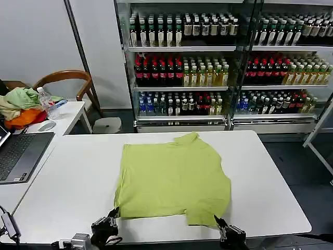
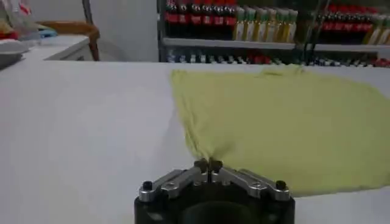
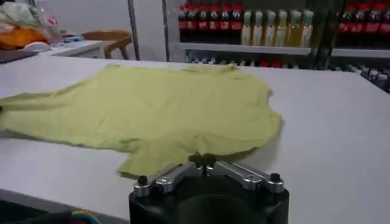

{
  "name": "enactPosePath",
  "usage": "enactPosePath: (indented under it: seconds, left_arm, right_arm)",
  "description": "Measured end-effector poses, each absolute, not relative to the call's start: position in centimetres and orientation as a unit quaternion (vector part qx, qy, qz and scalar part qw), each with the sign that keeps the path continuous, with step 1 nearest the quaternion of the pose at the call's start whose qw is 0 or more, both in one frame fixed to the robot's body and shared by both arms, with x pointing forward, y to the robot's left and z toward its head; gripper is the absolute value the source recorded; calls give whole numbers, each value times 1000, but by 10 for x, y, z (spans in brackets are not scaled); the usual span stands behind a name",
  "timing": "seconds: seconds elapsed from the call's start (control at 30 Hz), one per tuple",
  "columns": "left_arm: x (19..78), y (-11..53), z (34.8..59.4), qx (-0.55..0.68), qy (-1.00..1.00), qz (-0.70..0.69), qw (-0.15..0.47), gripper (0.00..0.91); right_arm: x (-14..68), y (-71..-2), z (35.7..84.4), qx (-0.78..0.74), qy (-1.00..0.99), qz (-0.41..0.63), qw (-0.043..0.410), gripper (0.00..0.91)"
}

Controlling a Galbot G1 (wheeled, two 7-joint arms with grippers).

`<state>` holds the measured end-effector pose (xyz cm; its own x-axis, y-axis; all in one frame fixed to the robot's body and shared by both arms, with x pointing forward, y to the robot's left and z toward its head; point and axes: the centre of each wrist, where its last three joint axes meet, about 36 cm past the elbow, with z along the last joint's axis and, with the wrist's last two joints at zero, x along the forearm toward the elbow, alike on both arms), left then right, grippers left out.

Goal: Fold and organize the clothes.

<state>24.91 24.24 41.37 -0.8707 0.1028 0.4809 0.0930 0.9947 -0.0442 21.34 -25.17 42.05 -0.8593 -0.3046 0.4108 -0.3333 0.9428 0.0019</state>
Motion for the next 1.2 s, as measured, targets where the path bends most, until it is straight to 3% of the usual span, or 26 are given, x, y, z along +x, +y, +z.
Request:
enactPosePath:
  seconds: [0.77, 1.2]
  left_arm:
    - [213, 256, 433, -44, -965, -25, 258, 40]
    - [252, 266, 428, -62, -971, -8, 229, 50]
  right_arm:
    - [196, -252, 451, 190, -965, 50, 173, 0]
    - [255, -261, 428, 171, -972, 47, 155, 0]
